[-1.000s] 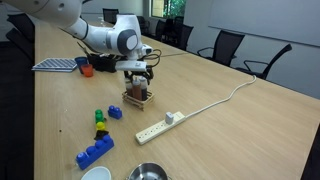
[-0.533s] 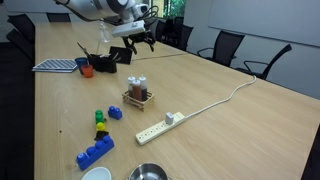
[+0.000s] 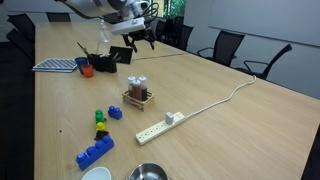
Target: Remove the sauce bottle from the table and place it inside the wooden box on the table
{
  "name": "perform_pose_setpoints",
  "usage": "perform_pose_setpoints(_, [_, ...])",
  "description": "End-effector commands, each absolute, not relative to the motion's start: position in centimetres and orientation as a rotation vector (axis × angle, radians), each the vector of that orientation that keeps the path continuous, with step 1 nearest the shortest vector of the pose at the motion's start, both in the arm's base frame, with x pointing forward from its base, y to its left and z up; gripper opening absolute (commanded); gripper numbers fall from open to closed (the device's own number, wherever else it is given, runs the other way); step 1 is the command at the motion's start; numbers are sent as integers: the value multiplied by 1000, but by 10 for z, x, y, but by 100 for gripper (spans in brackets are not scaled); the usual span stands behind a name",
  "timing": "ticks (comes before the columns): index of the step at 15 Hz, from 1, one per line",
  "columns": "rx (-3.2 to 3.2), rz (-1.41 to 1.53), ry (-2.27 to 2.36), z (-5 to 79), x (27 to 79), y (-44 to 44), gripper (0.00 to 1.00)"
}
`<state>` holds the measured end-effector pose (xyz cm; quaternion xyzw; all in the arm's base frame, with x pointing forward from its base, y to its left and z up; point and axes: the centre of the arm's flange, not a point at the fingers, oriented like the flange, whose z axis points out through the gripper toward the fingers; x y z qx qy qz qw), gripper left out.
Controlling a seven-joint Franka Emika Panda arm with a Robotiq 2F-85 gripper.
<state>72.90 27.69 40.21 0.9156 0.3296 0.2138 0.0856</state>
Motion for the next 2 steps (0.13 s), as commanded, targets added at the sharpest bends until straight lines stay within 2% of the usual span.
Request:
perform_pose_setpoints(1, [2730, 637, 982, 402, 729, 277, 100])
perform_pose_setpoints(2, [2730, 637, 982, 402, 729, 277, 100])
